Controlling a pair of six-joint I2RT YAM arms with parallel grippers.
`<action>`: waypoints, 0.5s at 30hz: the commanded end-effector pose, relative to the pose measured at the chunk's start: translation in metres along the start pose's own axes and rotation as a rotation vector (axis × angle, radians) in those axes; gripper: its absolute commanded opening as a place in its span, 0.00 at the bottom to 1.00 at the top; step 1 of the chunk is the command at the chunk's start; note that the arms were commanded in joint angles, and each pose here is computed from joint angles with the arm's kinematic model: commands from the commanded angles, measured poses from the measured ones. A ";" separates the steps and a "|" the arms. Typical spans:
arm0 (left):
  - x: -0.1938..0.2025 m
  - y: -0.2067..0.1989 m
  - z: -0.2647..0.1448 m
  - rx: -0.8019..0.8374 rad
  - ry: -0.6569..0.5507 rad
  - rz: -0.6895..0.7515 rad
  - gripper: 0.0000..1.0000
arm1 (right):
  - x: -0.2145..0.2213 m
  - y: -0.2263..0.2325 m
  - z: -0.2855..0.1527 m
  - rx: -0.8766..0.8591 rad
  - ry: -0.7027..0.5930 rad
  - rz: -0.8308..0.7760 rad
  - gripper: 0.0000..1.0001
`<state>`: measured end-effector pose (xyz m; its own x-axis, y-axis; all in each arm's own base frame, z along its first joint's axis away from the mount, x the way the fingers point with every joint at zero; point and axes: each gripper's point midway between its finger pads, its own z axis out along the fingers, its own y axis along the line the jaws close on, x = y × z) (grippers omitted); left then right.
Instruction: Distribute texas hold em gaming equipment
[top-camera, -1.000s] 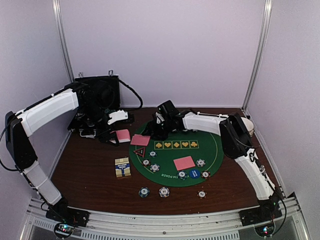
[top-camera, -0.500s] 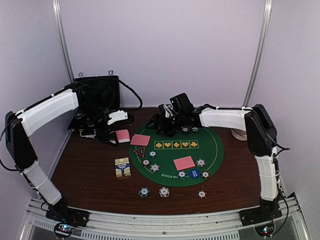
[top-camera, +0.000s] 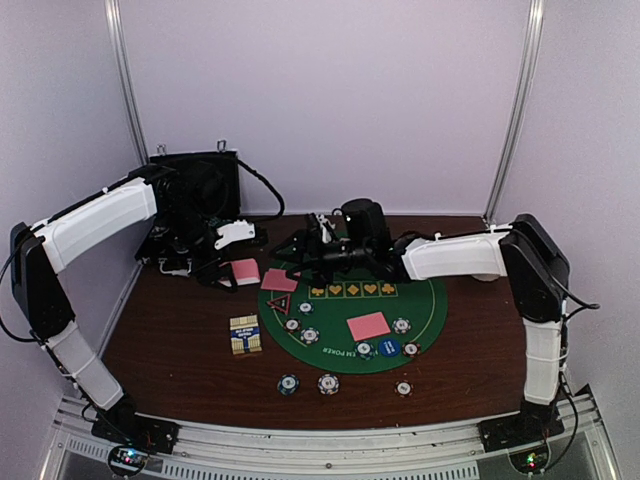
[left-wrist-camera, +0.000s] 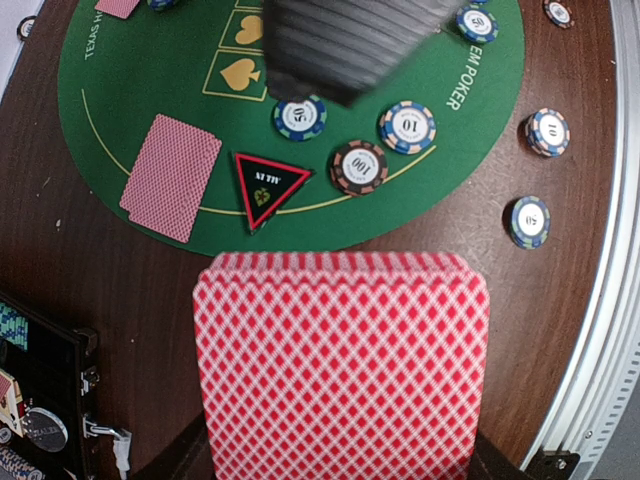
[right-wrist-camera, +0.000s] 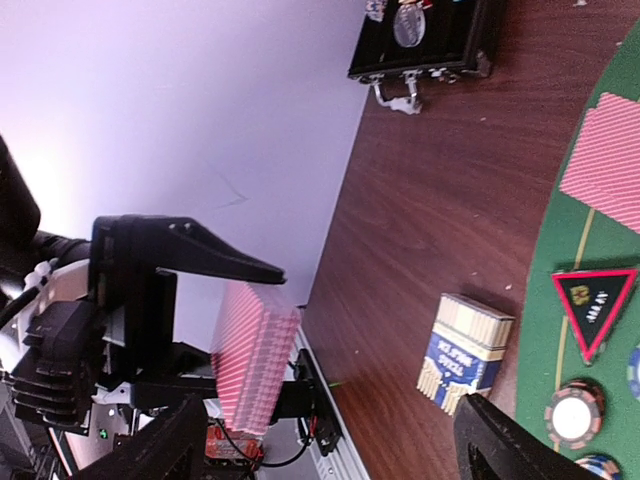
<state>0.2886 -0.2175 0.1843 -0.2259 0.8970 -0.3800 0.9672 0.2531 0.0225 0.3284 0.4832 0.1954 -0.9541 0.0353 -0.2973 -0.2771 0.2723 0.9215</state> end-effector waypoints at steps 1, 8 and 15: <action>-0.013 0.006 -0.011 -0.026 -0.058 0.006 0.00 | 0.000 0.045 0.009 -0.136 0.005 -0.011 0.89; -0.016 0.006 -0.013 -0.027 -0.070 0.009 0.00 | 0.011 0.053 0.030 -0.186 0.065 0.012 0.86; -0.018 0.006 -0.015 -0.025 -0.080 0.011 0.00 | 0.016 0.054 0.040 -0.200 0.090 0.023 0.83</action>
<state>0.2898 -0.2196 0.1876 -0.2231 0.8918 -0.3936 0.9674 0.2521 0.0228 0.3081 0.5271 0.2133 -0.9702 -0.0299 -0.2405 -0.2423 0.1380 0.9603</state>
